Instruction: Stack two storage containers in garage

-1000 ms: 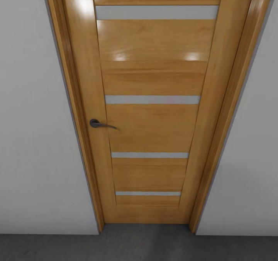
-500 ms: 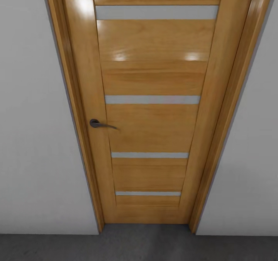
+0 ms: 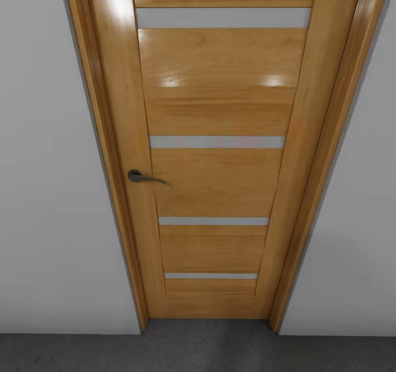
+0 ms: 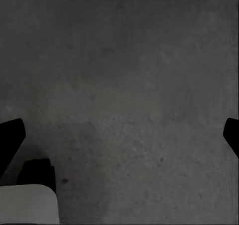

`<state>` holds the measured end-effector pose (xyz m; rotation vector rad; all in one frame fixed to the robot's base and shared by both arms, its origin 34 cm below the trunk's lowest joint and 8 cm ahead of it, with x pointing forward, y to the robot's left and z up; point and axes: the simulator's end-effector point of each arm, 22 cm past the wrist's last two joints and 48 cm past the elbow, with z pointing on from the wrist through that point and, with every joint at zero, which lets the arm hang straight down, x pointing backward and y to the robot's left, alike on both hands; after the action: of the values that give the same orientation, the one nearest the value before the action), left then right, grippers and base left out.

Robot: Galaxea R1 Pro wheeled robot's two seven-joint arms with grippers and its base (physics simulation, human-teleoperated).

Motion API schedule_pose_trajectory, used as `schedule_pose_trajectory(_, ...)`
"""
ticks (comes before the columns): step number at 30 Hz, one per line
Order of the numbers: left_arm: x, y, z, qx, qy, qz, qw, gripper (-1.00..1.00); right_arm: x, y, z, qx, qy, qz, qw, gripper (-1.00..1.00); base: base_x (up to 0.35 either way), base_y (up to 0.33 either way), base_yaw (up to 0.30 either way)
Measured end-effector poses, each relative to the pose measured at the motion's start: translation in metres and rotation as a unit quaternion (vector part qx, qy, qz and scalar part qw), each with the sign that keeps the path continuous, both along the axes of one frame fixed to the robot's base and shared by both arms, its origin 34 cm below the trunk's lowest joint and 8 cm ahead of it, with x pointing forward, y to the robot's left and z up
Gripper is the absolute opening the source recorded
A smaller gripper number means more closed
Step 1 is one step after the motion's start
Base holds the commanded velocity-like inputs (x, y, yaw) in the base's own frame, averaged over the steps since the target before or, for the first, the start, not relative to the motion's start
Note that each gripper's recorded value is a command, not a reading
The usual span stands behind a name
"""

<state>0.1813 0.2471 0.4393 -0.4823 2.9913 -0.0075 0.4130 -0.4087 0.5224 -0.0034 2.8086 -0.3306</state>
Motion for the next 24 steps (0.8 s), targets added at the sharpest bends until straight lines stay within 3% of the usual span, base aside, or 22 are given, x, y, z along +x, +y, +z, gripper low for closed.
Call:
schedule_pose_trajectory(2,0.0,0.001,0.0,0.001,0.0,0.0,1.0,1.0,0.038,-0.001,0.017,-0.002,-0.026,0.001,0.9997,1.0,0.0,0.0,0.0)
schedule_pose_trajectory(4,0.0,0.001,0.0,0.001,0.0,0.0,1.0,1.0,0.113,0.003,0.055,-0.004,-0.077,0.004,0.997,1.0,0.0,0.0,0.0)
schedule_pose_trajectory(6,0.0,0.001,0.0,0.0,0.0,0.0,1.0,1.0,0.14,0.008,0.07,-0.003,-0.097,0.006,0.9952,1.0,0.0,0.0,0.0)
schedule_pose_trajectory(8,0.0,0.0,0.0,0.0,0.0,0.0,1.0,1.0,0.171,0.028,0.086,0.002,-0.12,0.014,0.9927,1.0,0.0,0.0,0.0)
schedule_pose_trajectory(10,0.0,0.0,0.0,0.0,0.0,0.0,1.0,1.0,0.204,0.069,0.103,0.008,-0.143,0.038,0.989,1.0,0.0,0.0,0.0)
schedule_pose_trajectory(14,0.001,0.001,0.0,0.001,-0.001,0.0,1.0,1.0,0.239,0.147,0.134,0.01,-0.182,0.097,0.9785,1.0,0.0,0.0,0.0)
schedule_pose_trajectory(19,0.001,0.001,0.0,0.001,-0.001,0.0,1.0,1.0,0.266,0.225,0.184,0.027,-0.224,0.133,0.965,1.0,0.0,0.0,0.0)
schedule_pose_trajectory(22,0.001,0.001,0.0,0.001,-0.001,0.0,1.0,1.0,0.274,0.233,0.203,0.025,-0.231,0.137,0.9629,1.0,0.0,0.0,0.0)
schedule_pose_trajectory(24,0.001,0.001,0.0,0.001,-0.001,0.0,1.0,1.0,0.287,0.242,0.227,0.015,-0.243,0.154,0.9576,1.0,0.0,0.0,0.0)
